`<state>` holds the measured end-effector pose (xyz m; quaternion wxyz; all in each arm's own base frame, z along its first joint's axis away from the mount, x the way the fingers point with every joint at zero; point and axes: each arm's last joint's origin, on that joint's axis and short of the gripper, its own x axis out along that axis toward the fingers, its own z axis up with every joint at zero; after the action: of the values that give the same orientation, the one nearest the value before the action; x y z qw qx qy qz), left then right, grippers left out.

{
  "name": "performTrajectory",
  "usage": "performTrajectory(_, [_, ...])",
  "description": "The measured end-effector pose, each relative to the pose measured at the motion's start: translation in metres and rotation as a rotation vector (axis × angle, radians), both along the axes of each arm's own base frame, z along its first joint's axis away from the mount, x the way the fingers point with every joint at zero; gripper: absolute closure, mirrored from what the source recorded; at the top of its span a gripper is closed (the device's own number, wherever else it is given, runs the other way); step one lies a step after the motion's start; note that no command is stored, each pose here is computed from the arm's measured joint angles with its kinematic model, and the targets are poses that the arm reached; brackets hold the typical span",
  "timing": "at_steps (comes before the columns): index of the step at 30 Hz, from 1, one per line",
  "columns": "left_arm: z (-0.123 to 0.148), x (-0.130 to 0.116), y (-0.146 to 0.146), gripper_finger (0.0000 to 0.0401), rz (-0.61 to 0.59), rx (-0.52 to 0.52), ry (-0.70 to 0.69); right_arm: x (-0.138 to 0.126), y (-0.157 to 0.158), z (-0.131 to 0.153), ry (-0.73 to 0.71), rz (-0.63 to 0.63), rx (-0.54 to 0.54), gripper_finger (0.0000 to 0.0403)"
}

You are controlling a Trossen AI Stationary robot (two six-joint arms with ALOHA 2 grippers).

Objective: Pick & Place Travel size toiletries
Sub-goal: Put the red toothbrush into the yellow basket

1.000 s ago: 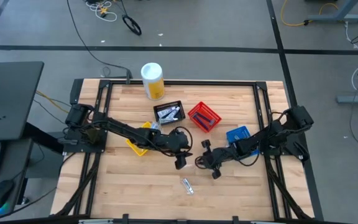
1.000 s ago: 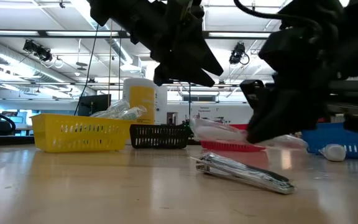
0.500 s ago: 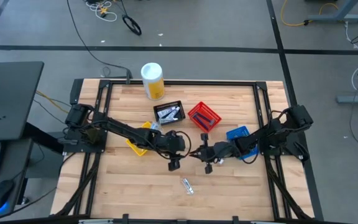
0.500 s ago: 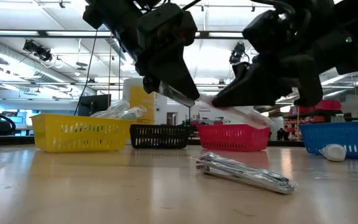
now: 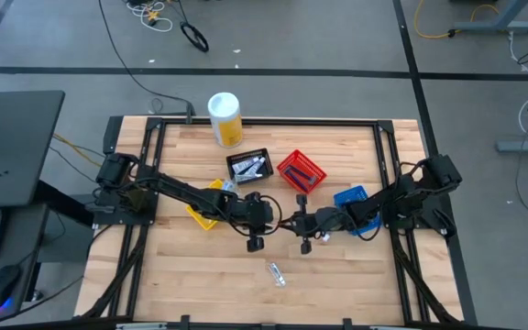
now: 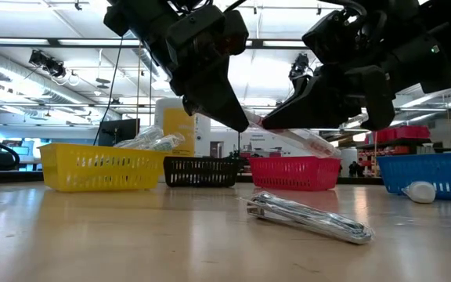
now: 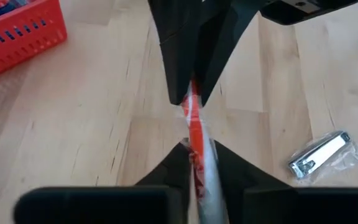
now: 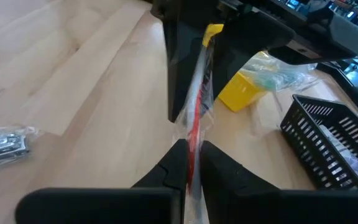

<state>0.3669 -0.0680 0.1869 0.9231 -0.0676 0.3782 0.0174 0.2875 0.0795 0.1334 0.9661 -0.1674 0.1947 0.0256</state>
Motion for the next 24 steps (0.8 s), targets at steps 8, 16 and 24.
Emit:
performTrajectory(8, [-0.001, -0.001, 0.0, 0.0374, 0.082, 0.037, -0.004, 0.001, -0.007, -0.001, 0.011, -0.042, 0.044, 0.036])
performTrajectory(16, [-0.001, -0.002, 0.001, 0.0371, 0.109, 0.058, 0.005, 0.003, -0.014, -0.001, 0.016, -0.088, 0.088, 0.0316])
performTrajectory(24, [0.0, -0.018, 0.008, 0.0375, 0.264, 0.119, 0.169, 0.005, -0.015, 0.009, -0.111, -0.226, 0.031, 0.0307])
